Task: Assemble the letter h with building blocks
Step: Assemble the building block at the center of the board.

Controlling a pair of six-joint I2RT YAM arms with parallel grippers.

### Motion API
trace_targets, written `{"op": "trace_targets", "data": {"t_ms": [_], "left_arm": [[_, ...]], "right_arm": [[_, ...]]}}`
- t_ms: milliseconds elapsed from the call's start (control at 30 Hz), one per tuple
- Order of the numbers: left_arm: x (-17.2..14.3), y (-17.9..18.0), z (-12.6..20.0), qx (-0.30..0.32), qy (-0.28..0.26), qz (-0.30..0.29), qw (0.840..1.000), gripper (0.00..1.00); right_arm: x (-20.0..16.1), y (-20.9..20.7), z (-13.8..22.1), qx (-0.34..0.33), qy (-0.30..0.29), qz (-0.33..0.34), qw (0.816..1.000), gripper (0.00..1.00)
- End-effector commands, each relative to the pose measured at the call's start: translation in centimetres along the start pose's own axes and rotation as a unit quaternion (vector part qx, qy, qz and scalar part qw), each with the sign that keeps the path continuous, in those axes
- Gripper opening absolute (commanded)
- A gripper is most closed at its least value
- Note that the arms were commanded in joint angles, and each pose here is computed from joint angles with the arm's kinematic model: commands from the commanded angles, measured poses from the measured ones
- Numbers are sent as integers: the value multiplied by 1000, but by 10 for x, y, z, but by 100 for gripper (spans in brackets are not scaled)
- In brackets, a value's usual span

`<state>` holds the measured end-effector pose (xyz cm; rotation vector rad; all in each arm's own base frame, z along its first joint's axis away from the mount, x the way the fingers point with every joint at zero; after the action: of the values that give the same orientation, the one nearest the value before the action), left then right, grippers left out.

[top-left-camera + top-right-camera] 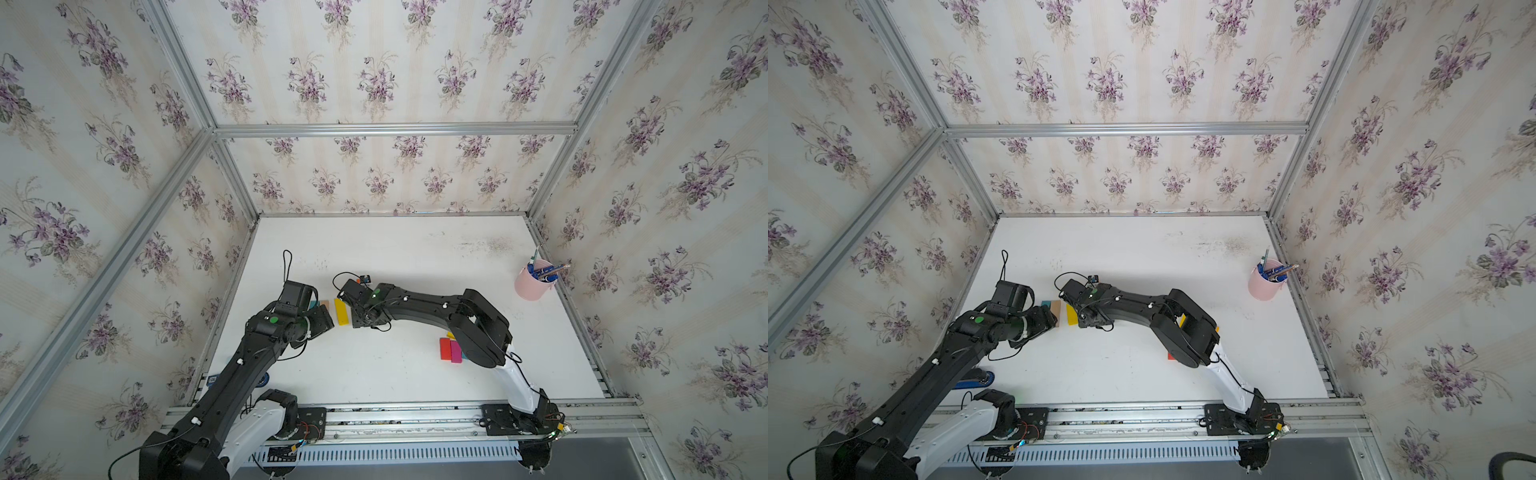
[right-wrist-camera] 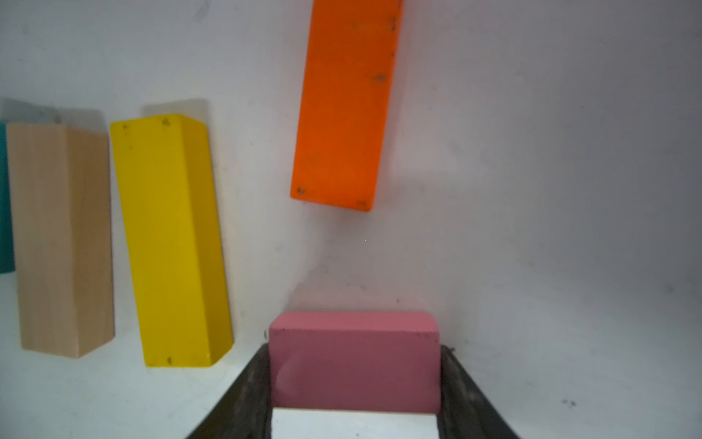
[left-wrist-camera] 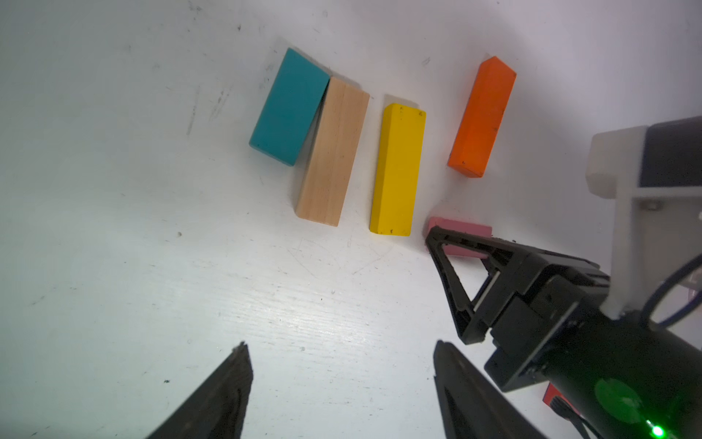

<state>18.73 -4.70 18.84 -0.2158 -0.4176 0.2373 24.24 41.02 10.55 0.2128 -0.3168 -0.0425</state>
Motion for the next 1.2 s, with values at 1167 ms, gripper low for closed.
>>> {"op": "trace_targets", "data": {"t_ms": [1167], "left_arm": [[-1,1,-11,-20,25,-11,999,78]], "right_arm": [[15,-10,-30,-55,28,-54,997,57]]}}
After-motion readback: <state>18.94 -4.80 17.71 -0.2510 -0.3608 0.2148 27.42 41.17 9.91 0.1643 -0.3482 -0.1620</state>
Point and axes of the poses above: each gripper's point midway between its finger pads, its own z axis back along the fingers, its own y axis along the line the jaws close on, x = y × z, the point moved 9 cm from there along z, back along the fingers, and after that the axes turned 14 degrees about -z, right-handed, at the moved point
